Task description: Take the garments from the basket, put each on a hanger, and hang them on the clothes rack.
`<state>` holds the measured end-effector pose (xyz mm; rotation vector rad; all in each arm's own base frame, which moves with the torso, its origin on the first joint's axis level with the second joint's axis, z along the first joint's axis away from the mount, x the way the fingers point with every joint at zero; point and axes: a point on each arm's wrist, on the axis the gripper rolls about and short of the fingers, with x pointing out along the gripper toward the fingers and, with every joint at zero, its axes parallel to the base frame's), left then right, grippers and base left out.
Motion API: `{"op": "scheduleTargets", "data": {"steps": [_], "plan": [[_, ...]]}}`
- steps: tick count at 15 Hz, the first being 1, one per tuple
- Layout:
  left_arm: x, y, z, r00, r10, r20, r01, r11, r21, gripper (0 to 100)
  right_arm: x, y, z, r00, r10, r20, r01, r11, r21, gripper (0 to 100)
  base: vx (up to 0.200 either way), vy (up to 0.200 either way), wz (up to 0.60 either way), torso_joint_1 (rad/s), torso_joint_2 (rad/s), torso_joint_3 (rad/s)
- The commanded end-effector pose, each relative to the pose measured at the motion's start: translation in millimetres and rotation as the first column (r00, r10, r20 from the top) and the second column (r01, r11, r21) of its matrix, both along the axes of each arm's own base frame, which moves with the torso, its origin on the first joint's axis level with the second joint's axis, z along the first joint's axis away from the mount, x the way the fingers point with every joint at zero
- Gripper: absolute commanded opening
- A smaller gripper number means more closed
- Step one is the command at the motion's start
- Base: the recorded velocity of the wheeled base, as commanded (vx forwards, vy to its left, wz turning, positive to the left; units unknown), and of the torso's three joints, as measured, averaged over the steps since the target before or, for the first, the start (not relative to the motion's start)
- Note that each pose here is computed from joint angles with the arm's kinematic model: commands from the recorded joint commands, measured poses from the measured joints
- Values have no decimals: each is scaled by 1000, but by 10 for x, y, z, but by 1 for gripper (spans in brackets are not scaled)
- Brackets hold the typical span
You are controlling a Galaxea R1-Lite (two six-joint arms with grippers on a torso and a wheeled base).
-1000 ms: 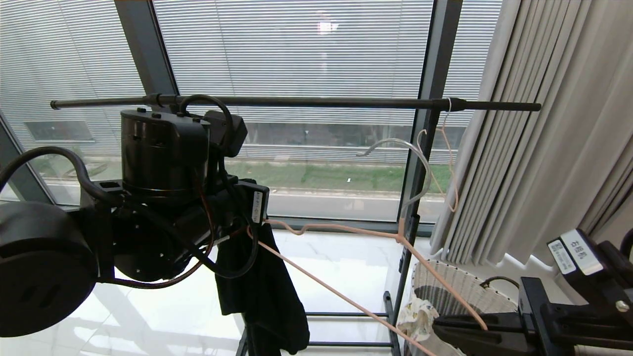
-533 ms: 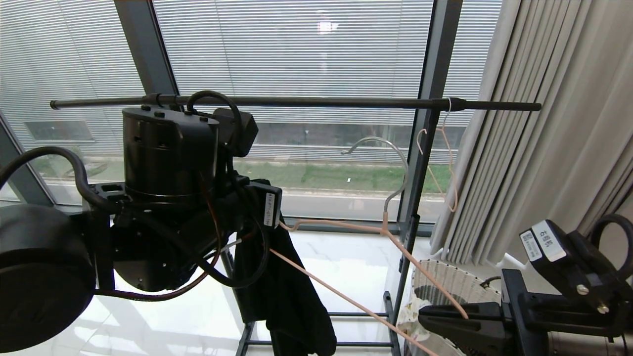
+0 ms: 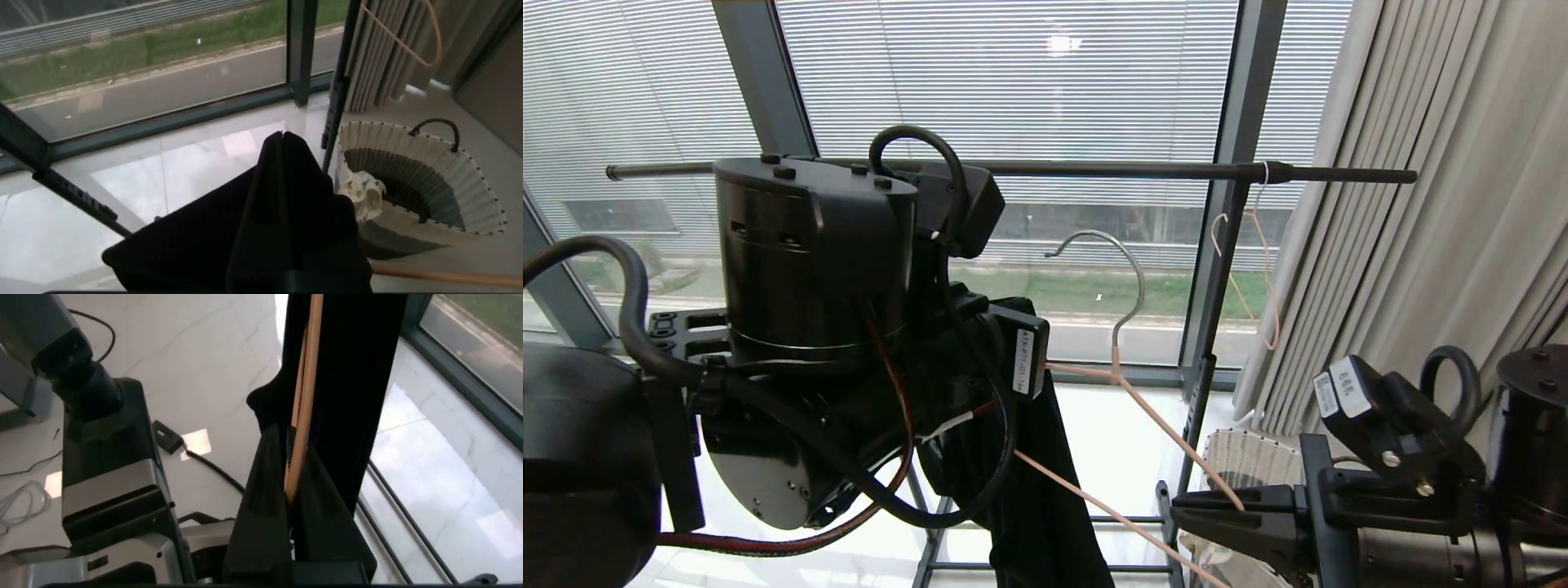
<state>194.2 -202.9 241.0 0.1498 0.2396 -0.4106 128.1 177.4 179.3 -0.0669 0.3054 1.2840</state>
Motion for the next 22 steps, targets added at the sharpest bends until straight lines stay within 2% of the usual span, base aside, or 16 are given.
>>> {"op": "scheduleTargets", "data": {"steps": [1, 5, 7, 11, 13, 17, 18, 21, 22], "plan": [[-66, -57, 16, 1000, -30, 3, 30, 999, -10, 0, 74, 113, -132, 999, 4, -34, -6, 999, -43, 0, 0, 0, 0, 0, 0, 0], [-143, -161, 95, 997, -75, 22, 75, 997, -29, 0, 148, 207, -190, 997, -8, -73, 4, 999, -54, 0, 0, 0, 0, 0, 0, 0], [-164, -175, 85, 996, -83, 19, 83, 996, -25, 0, 210, 283, -182, 996, -33, -87, 32, 999, -8, 0, 0, 0, 0, 0, 0, 0], [-174, -162, 93, 996, -83, 24, 83, 996, -22, 0, 238, 287, -165, 983, -136, -126, 139, 990, 12, 0, 0, 0, 0, 0, 0, 0], [-174, -161, 89, 996, -83, 23, 83, 996, -19, 0, 254, 295, -133, 974, -179, -142, 187, 981, 46, 0, 0, 0, 0, 0, 0, 0], [-169, -161, 80, 996, -83, 24, 84, 996, -10, 0, 253, 277, -82, 966, -221, -134, 233, 969, 77, 0, 0, 0, 0, 0, 0, 0], [-175, -160, 82, 996, -83, 25, 84, 996, -11, 100, 239, 259, -54, 967, -220, -130, 232, 969, 87, 0, 0, 0, 0, 0, 0, 0], [-184, -112, 155, 996, -76, 44, 77, 997, -28, 100, 191, 196, -2, 970, -221, -98, 230, 968, 101, 0, 0, 0, 0, 0, 0, 0], [-183, -26, 213, 996, -60, 63, 62, 998, -31, 100, 131, 116, -17, 976, -214, -42, 217, 972, 84, 0, 0, 0, 0, 0, 0, 0]]}}
